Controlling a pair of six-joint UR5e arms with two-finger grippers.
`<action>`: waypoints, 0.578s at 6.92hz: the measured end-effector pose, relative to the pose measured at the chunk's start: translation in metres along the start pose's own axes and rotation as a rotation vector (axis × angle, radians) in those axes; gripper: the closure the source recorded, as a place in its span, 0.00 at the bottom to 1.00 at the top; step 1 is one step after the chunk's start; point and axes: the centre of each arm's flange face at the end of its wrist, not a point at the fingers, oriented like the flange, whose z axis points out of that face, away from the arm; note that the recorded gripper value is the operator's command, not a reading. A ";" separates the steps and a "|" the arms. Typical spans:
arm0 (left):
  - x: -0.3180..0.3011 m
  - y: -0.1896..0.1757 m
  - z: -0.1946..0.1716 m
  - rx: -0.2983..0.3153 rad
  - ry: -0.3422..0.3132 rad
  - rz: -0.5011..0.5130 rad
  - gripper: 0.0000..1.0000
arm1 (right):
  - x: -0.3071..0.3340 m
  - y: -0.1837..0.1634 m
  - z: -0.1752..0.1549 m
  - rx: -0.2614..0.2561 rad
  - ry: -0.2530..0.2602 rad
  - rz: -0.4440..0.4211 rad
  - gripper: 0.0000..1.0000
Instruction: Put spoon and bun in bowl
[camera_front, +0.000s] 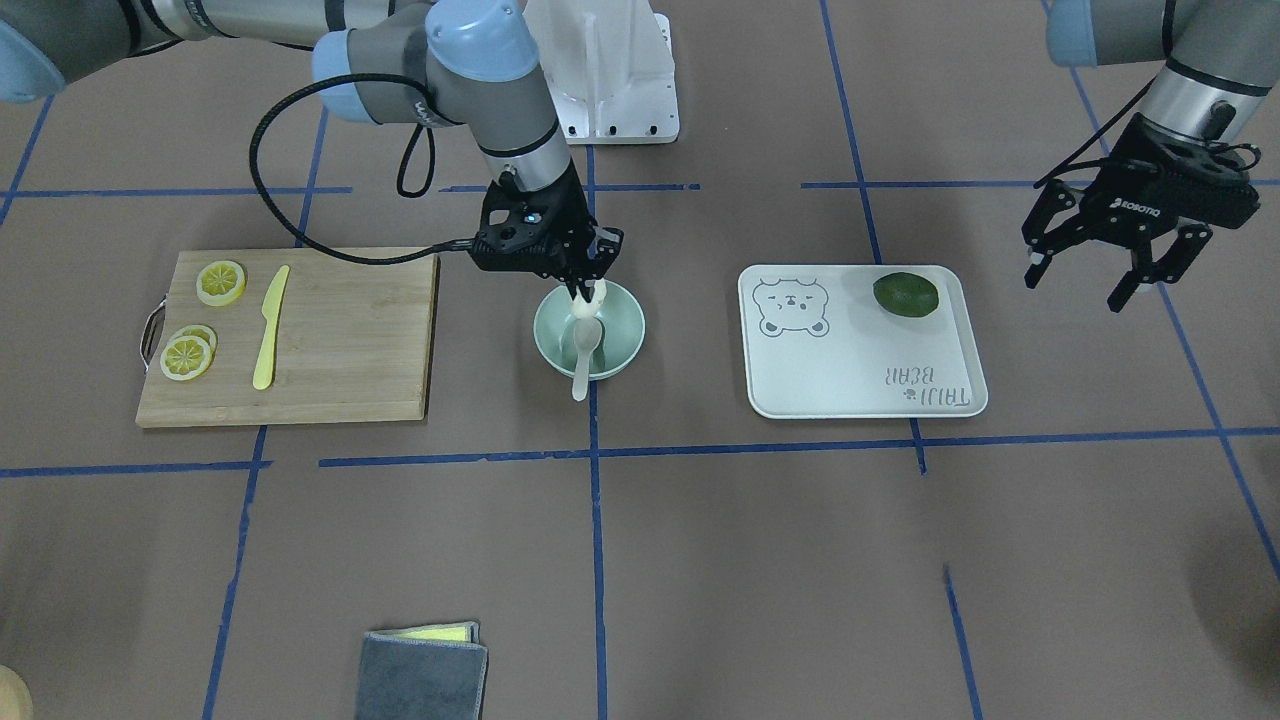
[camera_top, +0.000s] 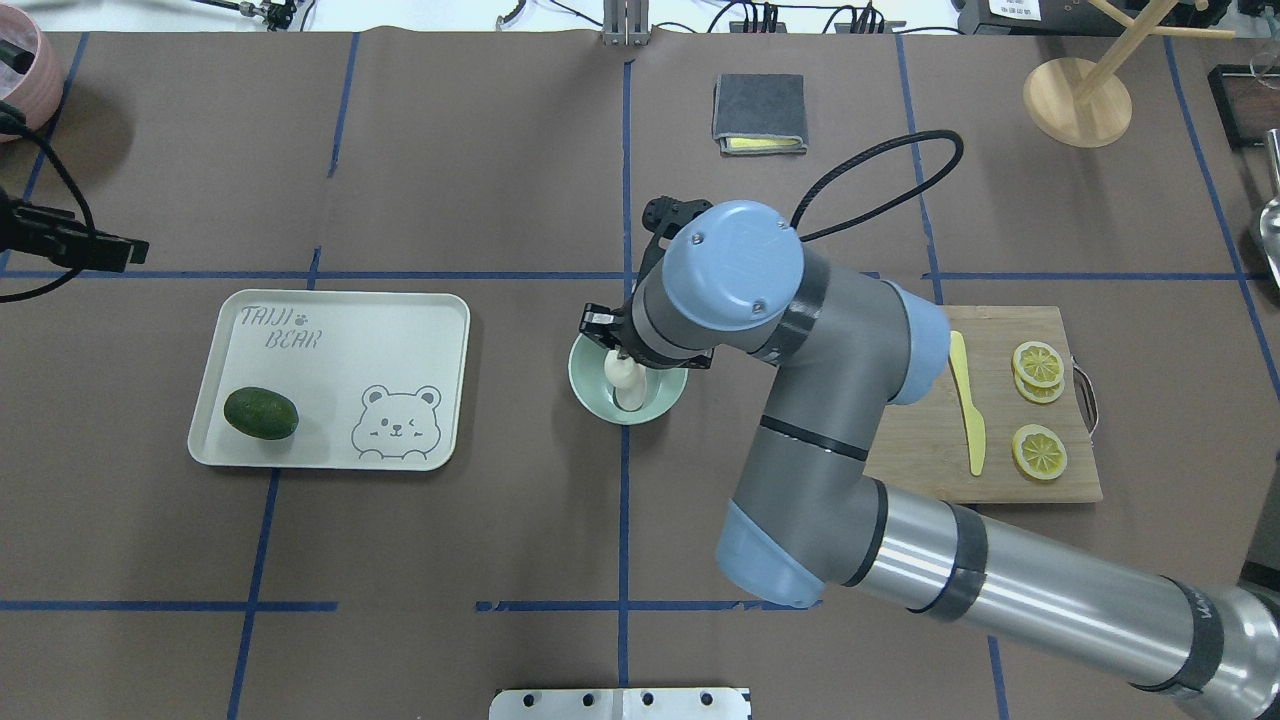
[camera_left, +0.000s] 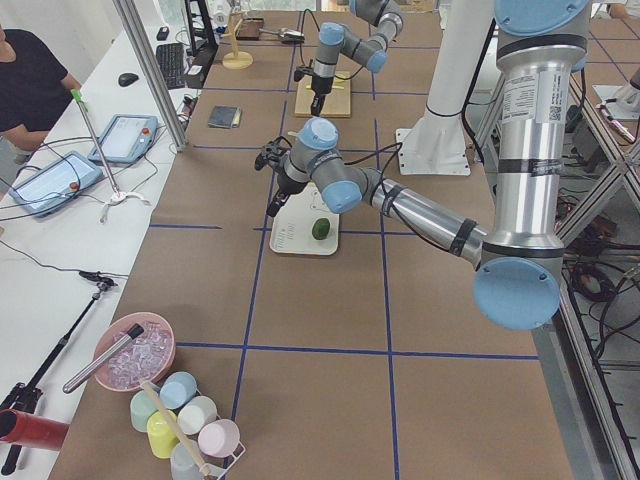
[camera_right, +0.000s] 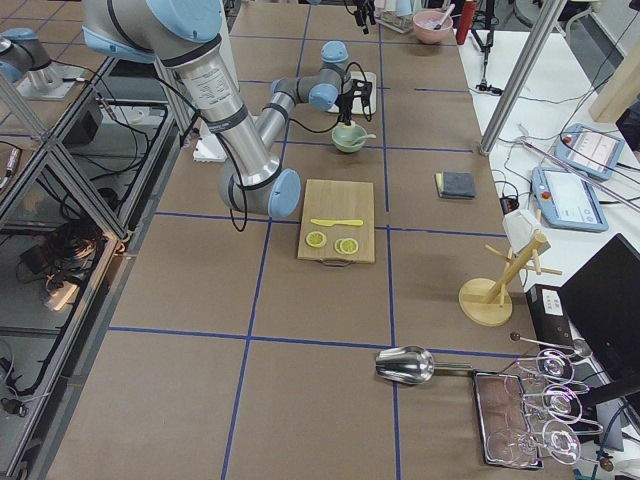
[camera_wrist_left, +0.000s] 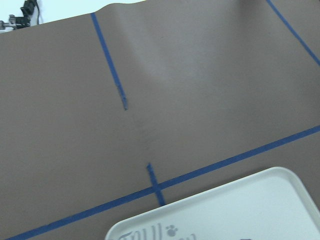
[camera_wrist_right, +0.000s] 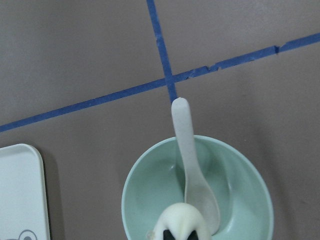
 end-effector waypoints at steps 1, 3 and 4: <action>-0.007 0.003 -0.002 -0.005 -0.004 0.008 0.09 | -0.007 0.005 0.009 0.005 0.011 0.002 0.01; -0.010 0.005 -0.003 -0.008 -0.006 0.011 0.08 | -0.007 0.008 0.023 0.044 0.036 -0.006 0.00; -0.015 0.010 -0.001 -0.020 -0.013 0.005 0.01 | -0.003 0.004 0.020 0.058 0.034 -0.006 0.00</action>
